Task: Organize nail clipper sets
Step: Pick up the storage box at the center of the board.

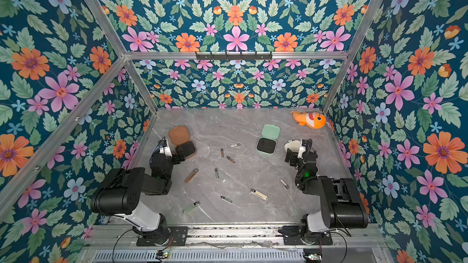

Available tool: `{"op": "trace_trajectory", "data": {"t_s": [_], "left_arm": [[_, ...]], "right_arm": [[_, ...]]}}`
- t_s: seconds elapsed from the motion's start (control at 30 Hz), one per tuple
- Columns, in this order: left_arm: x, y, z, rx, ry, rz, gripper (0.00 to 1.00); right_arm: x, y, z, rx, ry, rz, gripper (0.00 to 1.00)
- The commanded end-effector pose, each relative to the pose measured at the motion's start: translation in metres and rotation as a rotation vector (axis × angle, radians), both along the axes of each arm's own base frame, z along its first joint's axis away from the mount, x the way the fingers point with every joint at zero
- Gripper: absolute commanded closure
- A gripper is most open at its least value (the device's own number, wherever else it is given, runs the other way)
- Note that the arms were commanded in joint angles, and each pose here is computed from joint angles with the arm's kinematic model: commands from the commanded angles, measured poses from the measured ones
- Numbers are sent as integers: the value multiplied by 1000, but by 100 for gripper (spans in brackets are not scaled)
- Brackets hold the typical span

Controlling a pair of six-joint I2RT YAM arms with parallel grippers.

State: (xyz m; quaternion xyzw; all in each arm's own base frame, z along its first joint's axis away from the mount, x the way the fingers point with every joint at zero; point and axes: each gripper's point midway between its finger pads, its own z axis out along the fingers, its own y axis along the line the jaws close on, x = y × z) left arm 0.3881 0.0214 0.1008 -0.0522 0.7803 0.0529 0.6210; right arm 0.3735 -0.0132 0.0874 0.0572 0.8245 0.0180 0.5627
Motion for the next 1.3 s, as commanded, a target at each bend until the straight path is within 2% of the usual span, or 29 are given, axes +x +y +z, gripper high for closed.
{"op": "trace_trajectory", "data": {"t_s": [0.0, 1.07, 1.17, 1.27], "left_arm": [[2, -1, 8, 8, -30, -9, 0], [1, -1, 11, 4, -43, -12, 0], [-3, 5, 24, 12, -45, 23, 0], [-5, 10, 53, -12, -61, 64, 0]], "right_arm": [[4, 2, 10, -10, -43, 14, 0], [5, 2, 12, -9, -49, 13, 0], [-3, 1, 36, -13, -83, 8, 0], [-24, -8, 74, 3, -148, -58, 0]]}}
